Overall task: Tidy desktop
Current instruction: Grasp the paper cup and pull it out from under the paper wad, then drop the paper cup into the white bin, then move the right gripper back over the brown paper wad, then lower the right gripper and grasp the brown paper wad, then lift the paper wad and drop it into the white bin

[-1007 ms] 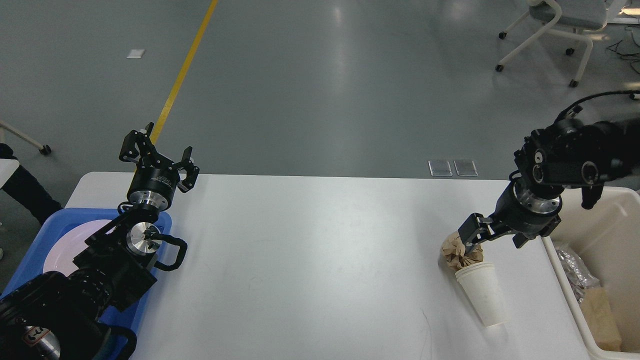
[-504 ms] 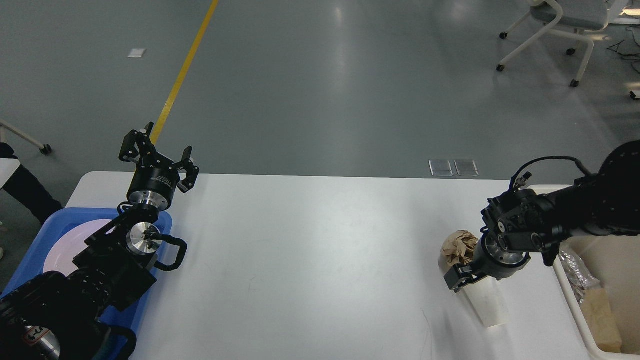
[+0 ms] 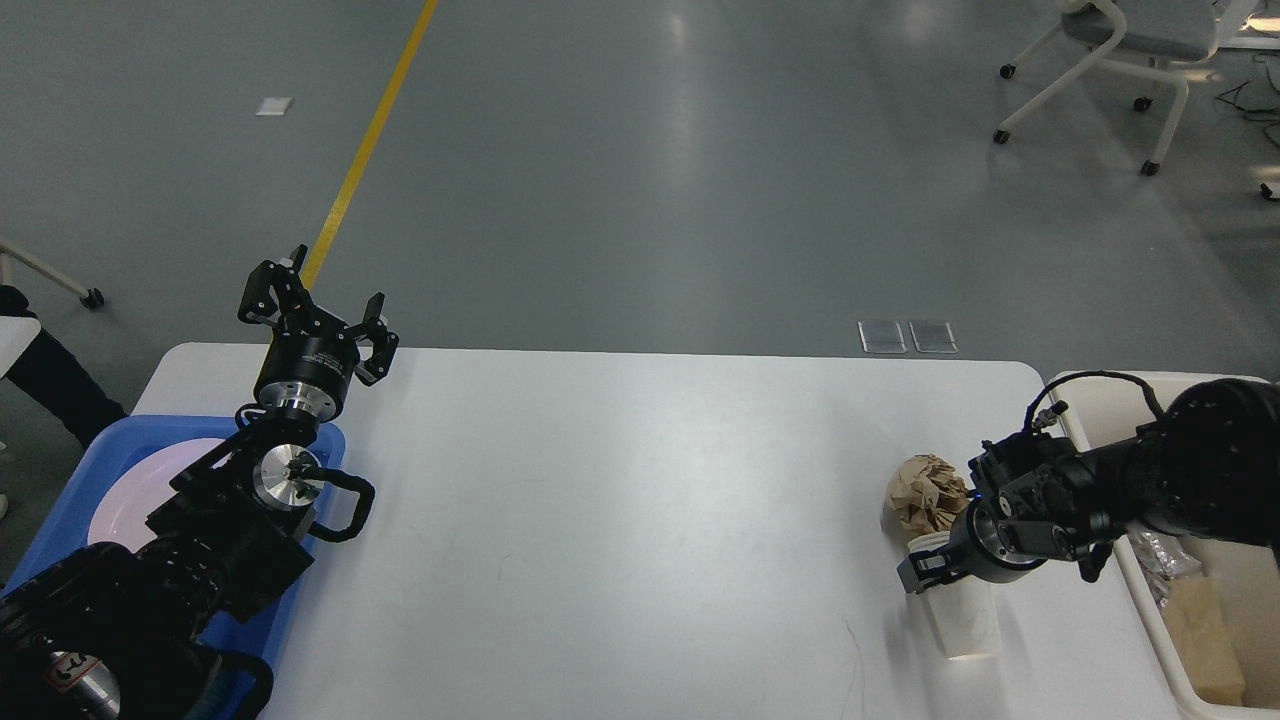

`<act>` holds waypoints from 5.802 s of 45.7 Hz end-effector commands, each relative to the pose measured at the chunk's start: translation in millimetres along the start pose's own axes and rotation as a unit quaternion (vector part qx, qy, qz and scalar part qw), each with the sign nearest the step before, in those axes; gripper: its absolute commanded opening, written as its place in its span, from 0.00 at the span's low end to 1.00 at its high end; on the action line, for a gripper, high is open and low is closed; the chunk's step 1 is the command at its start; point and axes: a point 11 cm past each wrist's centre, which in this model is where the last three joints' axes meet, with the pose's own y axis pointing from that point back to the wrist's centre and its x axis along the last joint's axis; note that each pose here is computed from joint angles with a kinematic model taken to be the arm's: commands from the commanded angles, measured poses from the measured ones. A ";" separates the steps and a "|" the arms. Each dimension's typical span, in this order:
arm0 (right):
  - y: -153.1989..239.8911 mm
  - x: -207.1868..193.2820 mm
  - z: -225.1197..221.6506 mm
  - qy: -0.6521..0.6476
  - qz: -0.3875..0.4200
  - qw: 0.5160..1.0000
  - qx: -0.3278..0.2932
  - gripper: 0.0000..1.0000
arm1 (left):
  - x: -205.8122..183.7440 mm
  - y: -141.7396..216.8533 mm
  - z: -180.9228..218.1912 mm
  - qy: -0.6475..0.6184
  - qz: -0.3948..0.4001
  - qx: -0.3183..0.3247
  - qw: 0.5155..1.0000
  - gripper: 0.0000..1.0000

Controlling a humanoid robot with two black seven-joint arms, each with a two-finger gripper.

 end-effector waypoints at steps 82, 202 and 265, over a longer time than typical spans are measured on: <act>76.2 -32.8 274.6 -0.277 0.250 0.908 -0.193 1.00 | 0.0 0.0 0.0 0.000 0.000 0.000 1.000 0.96; 8.7 60.1 15.7 -0.161 0.128 0.977 0.050 1.00 | 0.0 0.0 0.0 0.000 0.000 0.000 1.000 0.96; 257.7 83.4 78.5 -0.295 0.206 0.904 0.231 0.00 | 0.0 0.0 0.0 0.000 0.000 0.000 1.000 0.96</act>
